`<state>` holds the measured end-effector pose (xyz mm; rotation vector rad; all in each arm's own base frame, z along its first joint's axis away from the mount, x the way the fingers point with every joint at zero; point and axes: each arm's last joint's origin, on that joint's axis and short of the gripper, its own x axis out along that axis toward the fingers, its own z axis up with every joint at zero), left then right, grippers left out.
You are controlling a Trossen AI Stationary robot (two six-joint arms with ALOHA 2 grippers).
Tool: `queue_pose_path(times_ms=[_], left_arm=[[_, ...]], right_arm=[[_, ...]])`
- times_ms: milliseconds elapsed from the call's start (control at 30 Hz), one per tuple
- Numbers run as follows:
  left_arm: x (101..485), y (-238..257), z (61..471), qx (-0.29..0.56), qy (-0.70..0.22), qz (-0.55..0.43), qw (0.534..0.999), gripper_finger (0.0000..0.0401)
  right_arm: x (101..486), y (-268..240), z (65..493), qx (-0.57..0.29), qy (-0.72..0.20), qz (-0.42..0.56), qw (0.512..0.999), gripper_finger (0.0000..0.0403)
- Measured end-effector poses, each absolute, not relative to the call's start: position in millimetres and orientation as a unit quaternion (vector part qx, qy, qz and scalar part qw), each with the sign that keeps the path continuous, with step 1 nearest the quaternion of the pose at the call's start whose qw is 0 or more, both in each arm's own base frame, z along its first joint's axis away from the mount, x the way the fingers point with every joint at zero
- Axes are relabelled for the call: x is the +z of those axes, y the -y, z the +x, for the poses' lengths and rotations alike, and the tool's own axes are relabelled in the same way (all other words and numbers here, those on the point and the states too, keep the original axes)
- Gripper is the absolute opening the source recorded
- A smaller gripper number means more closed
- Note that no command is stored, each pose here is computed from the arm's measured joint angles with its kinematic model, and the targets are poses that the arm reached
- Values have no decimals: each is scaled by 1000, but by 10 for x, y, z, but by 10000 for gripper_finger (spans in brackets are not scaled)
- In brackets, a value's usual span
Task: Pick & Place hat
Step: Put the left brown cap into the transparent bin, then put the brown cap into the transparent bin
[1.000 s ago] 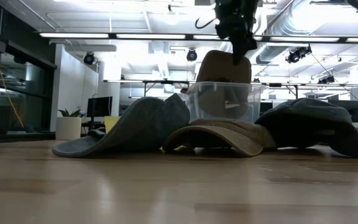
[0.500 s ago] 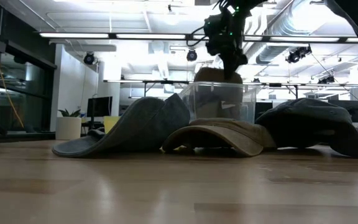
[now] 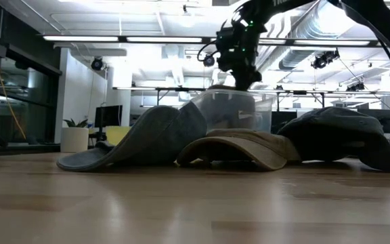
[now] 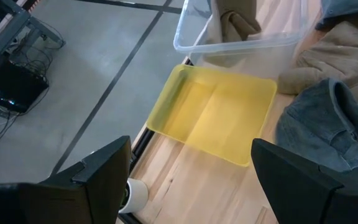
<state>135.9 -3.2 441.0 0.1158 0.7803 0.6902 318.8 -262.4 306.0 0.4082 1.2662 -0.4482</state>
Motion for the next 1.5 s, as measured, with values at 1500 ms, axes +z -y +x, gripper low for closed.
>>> queue_pose_path(times_ms=[1500], left_arm=[[4403,42,1361,312,-380,44,870,309]], right_arm=[[3551,2453,3080,-225,-500,164,820,114]])
